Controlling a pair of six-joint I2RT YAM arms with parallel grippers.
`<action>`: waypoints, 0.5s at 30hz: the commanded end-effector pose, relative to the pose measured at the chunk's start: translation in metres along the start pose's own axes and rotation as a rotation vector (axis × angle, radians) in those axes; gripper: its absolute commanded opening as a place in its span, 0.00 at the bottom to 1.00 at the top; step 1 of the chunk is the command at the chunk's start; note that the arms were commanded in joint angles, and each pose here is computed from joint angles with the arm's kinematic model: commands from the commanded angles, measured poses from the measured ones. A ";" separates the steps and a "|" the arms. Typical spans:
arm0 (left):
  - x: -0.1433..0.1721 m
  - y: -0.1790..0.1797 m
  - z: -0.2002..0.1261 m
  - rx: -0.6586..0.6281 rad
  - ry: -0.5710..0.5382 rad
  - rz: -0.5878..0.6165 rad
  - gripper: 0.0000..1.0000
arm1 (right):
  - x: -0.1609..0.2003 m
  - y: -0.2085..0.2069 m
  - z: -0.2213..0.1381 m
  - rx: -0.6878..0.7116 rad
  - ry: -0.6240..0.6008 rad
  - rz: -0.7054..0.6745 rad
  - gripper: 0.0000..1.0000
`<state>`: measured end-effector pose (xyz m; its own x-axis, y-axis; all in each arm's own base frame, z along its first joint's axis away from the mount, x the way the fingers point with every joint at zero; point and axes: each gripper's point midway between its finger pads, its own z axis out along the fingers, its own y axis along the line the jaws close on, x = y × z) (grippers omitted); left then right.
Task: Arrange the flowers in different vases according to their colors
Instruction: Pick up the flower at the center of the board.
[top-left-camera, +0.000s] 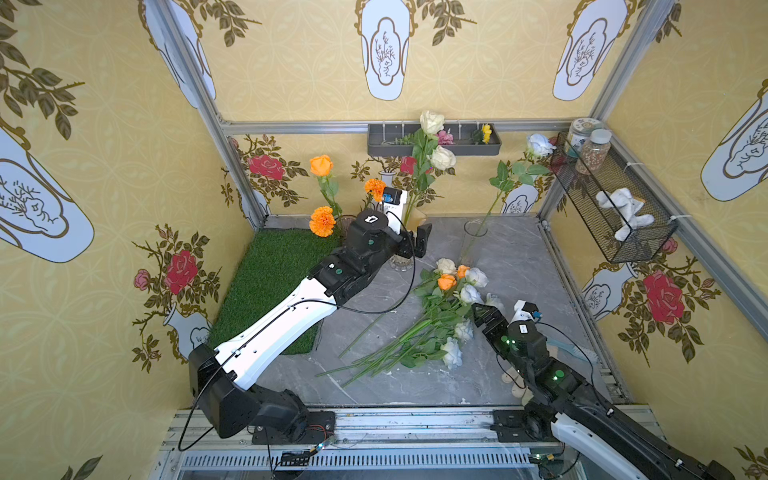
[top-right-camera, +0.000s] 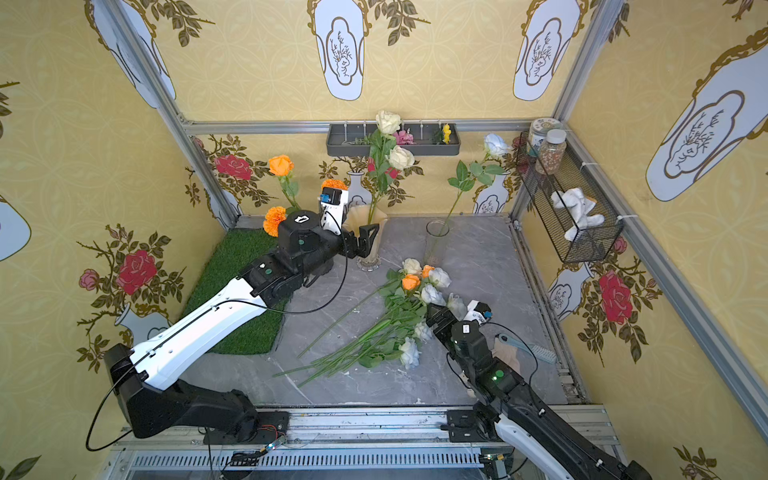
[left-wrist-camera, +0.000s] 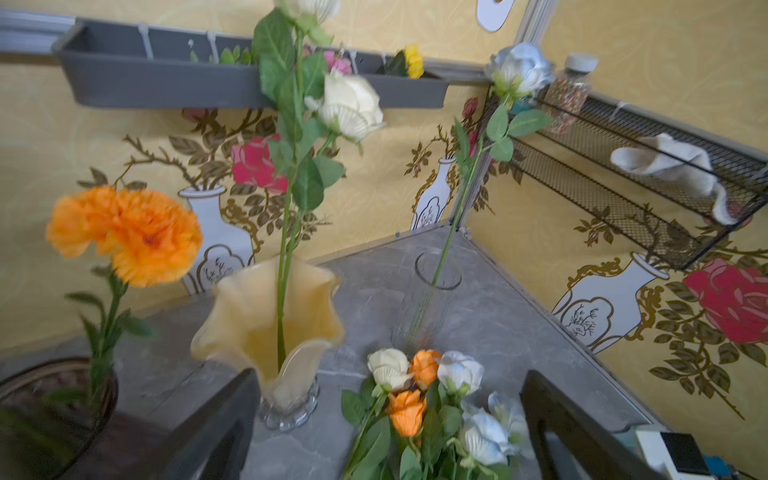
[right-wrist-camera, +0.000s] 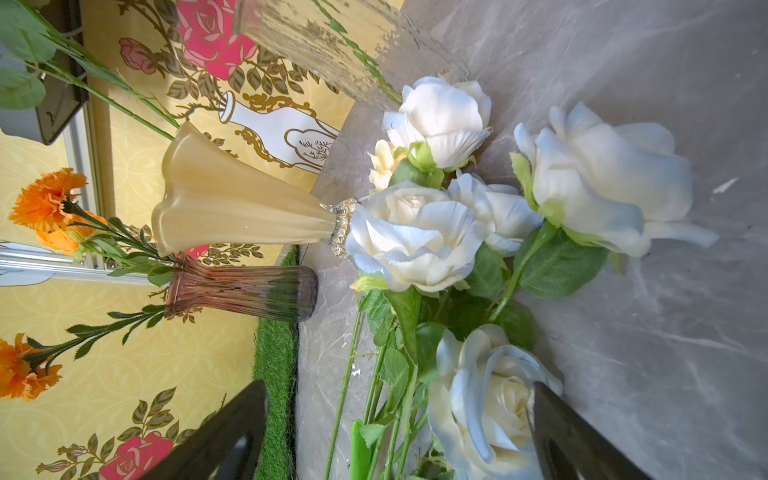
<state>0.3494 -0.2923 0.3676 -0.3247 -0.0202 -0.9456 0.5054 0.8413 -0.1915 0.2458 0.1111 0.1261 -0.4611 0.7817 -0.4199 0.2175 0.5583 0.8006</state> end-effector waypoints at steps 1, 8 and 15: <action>0.067 0.018 -0.003 -0.071 0.203 -0.067 1.00 | -0.001 0.009 0.001 -0.028 0.004 0.015 0.97; 0.196 0.045 -0.002 -0.163 0.491 -0.147 0.92 | 0.006 0.010 0.005 0.006 0.050 0.010 0.97; 0.267 0.059 0.015 -0.188 0.703 -0.153 0.86 | 0.008 0.009 0.007 0.030 0.065 0.008 0.97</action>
<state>0.3064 -0.2533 0.1140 -0.8168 0.1546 -0.5559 0.2935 0.9408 -0.1697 0.2498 0.1234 0.1241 -0.5159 0.7606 -0.3943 0.2410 0.5705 0.7852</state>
